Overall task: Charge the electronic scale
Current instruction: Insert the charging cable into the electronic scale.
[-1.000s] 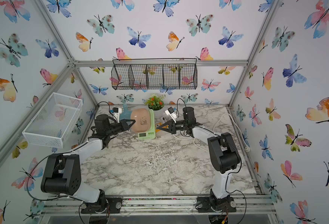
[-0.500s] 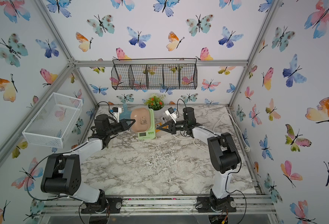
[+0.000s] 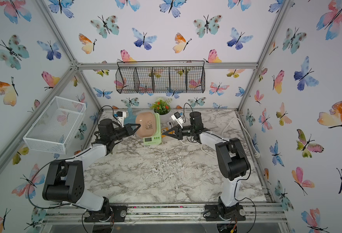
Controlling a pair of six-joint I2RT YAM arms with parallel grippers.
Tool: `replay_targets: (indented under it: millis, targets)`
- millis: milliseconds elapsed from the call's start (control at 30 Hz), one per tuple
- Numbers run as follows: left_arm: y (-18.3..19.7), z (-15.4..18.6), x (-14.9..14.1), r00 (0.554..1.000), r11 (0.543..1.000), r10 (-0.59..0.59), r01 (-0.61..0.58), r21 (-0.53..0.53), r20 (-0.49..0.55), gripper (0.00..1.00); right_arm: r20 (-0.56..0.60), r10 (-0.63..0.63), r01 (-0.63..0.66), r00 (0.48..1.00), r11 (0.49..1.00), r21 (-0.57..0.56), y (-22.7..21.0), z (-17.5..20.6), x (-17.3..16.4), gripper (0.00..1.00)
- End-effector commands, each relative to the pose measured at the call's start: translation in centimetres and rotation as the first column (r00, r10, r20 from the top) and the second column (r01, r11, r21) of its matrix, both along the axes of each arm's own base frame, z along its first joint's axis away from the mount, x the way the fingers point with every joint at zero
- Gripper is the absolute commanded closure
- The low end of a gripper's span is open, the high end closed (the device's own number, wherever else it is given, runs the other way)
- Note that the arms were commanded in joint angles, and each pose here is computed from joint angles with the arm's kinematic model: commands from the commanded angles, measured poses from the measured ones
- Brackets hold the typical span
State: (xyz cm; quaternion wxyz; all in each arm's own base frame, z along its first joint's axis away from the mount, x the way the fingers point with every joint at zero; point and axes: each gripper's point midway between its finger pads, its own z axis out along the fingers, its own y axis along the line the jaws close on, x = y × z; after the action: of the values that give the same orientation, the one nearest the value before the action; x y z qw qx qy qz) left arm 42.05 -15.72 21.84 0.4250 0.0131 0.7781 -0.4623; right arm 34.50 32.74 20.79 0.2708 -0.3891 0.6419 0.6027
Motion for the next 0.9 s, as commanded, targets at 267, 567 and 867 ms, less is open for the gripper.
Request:
replay_targets:
  millis: [267,567,867]
  targets:
    - [-0.5,2.4,0.0,0.995,1.000,-0.017,0.019,-0.018,0.093,1.00,-0.044,0.012,-0.012,0.999,1.000,-0.016,0.4,-1.2,-0.3,0.98]
    - [-0.6,2.9,0.0,0.994,0.999,-0.017,0.020,-0.027,0.109,1.00,-0.086,-0.015,0.012,0.996,1.000,-0.029,0.4,-1.5,-0.1,0.99]
    - [-0.7,3.3,-0.2,0.990,1.000,-0.018,0.020,-0.014,0.138,1.00,-0.129,-0.035,0.030,0.991,0.999,-0.041,0.6,-1.6,0.4,0.99]
